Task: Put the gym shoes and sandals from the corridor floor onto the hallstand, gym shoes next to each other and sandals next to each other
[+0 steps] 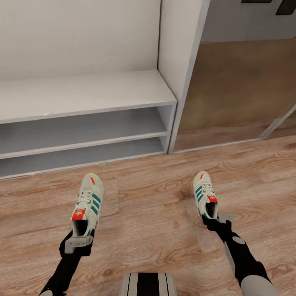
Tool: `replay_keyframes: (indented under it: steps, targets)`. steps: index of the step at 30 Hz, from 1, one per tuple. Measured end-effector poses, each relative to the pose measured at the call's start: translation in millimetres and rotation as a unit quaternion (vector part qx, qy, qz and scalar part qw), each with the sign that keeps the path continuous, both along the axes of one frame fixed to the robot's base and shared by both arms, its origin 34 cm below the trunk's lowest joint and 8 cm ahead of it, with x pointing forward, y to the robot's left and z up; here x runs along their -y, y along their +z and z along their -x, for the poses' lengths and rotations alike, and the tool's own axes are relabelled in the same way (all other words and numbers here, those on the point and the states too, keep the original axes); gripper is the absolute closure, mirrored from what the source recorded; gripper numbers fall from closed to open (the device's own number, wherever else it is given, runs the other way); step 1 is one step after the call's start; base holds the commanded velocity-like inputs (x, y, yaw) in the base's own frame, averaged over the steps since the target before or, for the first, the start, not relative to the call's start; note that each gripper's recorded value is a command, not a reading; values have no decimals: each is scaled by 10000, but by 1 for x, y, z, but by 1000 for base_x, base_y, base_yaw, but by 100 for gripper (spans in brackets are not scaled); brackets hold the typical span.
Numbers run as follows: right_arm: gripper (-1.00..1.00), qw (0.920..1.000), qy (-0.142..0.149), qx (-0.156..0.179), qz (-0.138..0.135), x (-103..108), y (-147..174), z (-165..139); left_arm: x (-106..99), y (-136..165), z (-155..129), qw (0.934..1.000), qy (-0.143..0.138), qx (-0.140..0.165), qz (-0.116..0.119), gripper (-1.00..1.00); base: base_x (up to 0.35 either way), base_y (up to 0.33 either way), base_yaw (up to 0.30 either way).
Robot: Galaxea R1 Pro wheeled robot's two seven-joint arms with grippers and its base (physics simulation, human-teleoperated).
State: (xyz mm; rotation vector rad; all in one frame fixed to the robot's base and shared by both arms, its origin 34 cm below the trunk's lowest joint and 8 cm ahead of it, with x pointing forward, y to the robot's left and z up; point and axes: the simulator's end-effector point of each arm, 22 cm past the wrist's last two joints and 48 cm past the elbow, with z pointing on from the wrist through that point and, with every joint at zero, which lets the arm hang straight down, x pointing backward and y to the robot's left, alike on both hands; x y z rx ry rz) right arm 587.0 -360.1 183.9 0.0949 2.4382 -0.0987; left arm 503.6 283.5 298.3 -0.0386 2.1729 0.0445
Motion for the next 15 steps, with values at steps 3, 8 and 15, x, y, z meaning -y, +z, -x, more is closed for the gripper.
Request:
replay_keyframes:
  steps: [3,8,15]
  targets:
    - [100,9998,17,165,63,4,15,-11,-17,-24,29,9992,190,-345,-44,100,0,0,-126]
    - [100,9995,16,250,191,19,28,-7,-31,-44,61,9984,390,-401,-87,100,0,0,-126]
    - [100,9992,15,294,284,28,33,26,-29,-59,87,9978,462,-475,-31,100,0,0,-116]
